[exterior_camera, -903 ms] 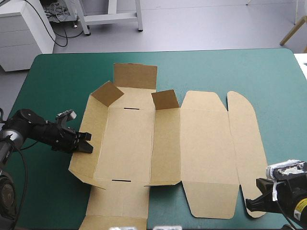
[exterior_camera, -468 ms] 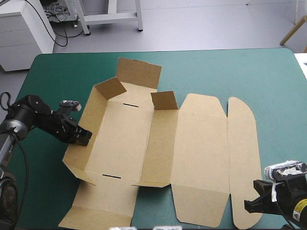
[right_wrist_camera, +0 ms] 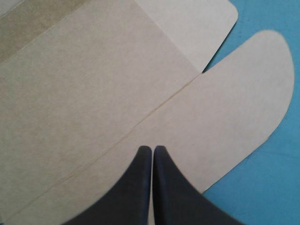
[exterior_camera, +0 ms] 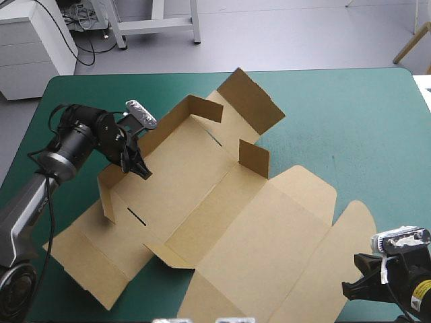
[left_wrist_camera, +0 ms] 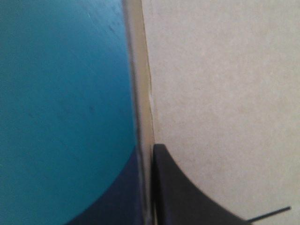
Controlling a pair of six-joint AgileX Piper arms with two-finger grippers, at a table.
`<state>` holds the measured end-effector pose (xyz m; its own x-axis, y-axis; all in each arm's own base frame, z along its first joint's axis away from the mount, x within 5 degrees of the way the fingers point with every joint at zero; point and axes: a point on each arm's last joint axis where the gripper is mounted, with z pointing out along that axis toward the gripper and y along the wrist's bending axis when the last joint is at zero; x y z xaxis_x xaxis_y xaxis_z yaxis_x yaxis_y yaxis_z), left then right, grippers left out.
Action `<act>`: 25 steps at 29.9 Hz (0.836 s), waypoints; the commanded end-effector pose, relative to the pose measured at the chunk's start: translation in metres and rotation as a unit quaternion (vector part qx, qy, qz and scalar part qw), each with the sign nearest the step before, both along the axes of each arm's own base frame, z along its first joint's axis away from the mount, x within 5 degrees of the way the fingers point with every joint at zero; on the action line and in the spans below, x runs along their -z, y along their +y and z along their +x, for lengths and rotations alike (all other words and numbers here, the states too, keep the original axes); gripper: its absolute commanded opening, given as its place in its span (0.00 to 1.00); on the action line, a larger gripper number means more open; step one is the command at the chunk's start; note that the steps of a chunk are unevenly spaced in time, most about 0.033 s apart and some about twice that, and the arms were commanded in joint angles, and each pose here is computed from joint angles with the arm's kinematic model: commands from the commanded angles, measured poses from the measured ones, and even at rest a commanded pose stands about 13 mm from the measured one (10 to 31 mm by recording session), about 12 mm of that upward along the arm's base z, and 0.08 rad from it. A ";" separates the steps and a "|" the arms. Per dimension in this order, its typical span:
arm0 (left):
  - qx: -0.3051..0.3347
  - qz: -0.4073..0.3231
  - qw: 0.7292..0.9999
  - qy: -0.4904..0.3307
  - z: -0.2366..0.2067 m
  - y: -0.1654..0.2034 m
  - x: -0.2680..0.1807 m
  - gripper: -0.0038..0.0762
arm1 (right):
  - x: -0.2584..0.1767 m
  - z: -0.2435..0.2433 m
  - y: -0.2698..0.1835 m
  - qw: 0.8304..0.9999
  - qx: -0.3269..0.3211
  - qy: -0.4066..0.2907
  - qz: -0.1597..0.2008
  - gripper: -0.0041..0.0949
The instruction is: Fold the box
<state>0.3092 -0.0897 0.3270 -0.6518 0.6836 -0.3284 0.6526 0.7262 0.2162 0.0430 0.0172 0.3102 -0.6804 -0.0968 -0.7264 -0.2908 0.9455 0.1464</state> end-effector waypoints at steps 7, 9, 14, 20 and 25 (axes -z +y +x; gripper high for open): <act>0.150 0.143 0.961 -0.184 0.006 -0.056 -0.027 0.04 | -0.009 0.003 0.003 1.000 -0.005 -0.023 0.018 0.04; 0.183 0.167 0.946 -0.209 0.005 -0.070 -0.027 0.04 | -0.009 0.002 0.003 1.000 -0.005 -0.022 0.019 0.04; 0.243 0.203 0.916 -0.244 0.001 -0.101 -0.022 0.04 | -0.009 0.002 0.003 1.000 -0.005 -0.022 0.020 0.04; 0.256 0.190 0.913 -0.254 -0.012 -0.126 -0.018 0.04 | -0.009 0.002 0.003 1.000 -0.006 -0.021 0.020 0.04; 0.260 0.217 0.883 -0.325 -0.022 -0.145 -0.028 0.04 | -0.009 0.002 0.003 1.000 -0.006 -0.021 0.020 0.04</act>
<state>0.2981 -0.2244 0.3258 -0.0695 0.9907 -0.1169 0.6282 0.1345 0.7663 0.0418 0.0189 0.3098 -0.6905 -0.0890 -0.7178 -0.2968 0.9399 0.1689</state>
